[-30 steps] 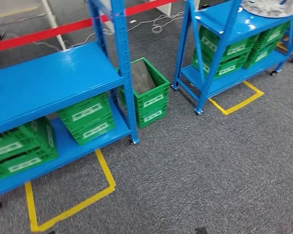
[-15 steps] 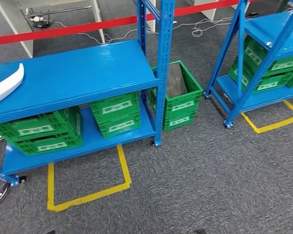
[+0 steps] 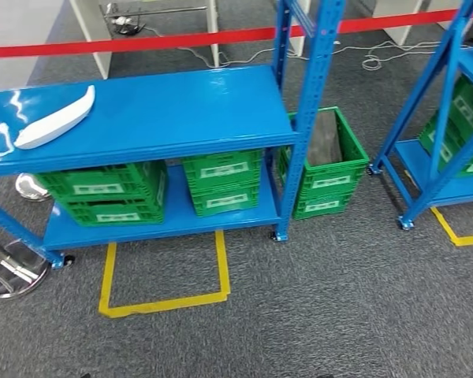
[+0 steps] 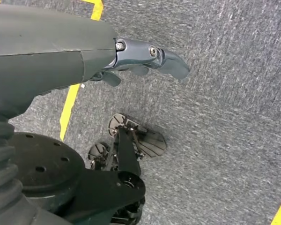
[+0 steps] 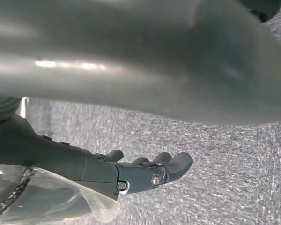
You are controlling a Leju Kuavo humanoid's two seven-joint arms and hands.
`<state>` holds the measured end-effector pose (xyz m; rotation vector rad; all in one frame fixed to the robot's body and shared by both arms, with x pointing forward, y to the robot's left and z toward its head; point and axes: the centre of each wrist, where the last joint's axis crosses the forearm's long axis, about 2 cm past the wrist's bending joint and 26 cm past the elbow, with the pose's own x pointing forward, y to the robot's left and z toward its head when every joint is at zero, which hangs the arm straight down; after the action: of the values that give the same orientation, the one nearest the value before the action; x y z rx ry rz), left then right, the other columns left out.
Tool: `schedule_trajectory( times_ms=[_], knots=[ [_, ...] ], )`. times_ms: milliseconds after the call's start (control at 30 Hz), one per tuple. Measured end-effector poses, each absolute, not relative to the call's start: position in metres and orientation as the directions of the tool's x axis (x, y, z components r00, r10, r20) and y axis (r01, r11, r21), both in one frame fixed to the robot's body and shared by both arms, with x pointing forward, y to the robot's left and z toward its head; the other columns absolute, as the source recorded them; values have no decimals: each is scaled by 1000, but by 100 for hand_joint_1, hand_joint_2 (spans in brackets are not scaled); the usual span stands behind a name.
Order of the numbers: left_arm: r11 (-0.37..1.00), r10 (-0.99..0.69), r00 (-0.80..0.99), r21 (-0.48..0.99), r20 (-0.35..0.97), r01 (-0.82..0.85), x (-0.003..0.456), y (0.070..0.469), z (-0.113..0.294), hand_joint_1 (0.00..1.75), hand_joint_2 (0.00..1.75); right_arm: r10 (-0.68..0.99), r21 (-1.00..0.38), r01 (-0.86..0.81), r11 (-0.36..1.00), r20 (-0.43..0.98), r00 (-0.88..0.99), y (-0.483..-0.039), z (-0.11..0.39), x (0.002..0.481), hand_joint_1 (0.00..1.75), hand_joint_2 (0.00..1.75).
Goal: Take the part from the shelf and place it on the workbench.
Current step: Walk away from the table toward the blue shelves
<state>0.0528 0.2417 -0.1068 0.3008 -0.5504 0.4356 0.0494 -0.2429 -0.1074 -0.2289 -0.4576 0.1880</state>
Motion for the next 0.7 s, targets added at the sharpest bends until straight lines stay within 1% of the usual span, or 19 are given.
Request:
schedule_trajectory(
  times_ms=[333,567,700],
  knots=[
    [873,311,773,155,553,-462,53,241,-107,0,175,273,-261,-180,948,381,884,-242,-108,46,0,0],
    [875,313,771,146,554,-461,58,241,-106,0,175,256,-265,-160,951,383,888,-242,-107,49,0,0],
    [878,311,771,142,556,-456,61,241,-106,0,175,198,-242,-110,964,374,906,-243,-107,51,0,175]
  ],
)
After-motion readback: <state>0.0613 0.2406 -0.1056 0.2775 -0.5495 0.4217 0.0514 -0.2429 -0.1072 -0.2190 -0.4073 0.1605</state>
